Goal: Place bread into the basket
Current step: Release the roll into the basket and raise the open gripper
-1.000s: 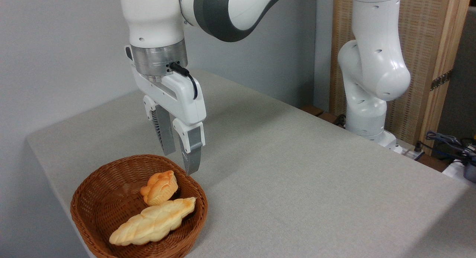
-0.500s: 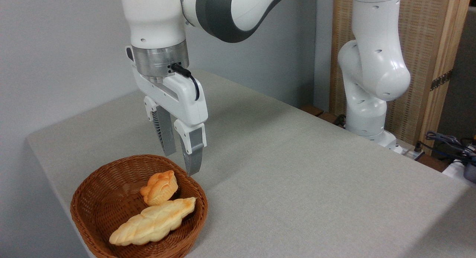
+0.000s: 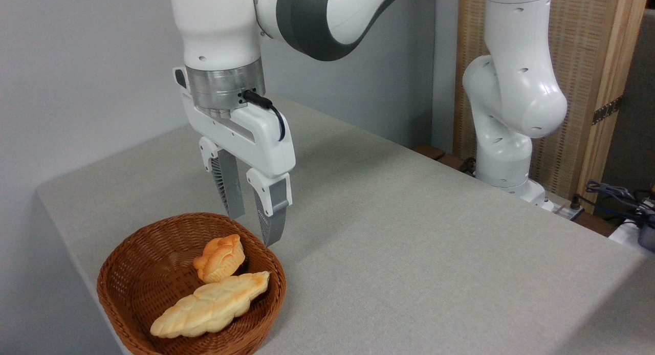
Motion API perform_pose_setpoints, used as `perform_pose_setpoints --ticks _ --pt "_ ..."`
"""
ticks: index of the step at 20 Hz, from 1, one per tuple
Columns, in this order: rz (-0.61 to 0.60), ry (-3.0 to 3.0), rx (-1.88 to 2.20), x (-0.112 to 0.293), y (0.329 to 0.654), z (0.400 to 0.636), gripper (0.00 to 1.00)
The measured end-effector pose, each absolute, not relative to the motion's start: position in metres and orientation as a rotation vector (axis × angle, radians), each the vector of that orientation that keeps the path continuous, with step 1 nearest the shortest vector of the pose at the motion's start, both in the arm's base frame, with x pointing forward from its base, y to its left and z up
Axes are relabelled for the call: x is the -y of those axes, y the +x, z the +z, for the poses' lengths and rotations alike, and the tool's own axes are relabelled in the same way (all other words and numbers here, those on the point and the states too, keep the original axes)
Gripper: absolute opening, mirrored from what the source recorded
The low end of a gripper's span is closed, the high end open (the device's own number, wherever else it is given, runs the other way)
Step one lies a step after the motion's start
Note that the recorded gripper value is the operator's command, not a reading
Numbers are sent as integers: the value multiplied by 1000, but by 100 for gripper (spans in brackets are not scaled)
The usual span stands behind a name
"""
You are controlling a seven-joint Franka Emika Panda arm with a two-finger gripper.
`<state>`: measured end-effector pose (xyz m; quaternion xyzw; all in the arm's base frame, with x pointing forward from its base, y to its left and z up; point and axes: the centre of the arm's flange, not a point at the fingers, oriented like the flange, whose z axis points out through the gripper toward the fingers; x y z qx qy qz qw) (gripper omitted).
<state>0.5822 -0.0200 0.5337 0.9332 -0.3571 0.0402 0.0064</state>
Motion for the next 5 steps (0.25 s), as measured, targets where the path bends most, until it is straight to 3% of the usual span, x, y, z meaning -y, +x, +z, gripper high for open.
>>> perform_pose_setpoints --ticks 5 --pt "127 2913 1112 18 583 533 100"
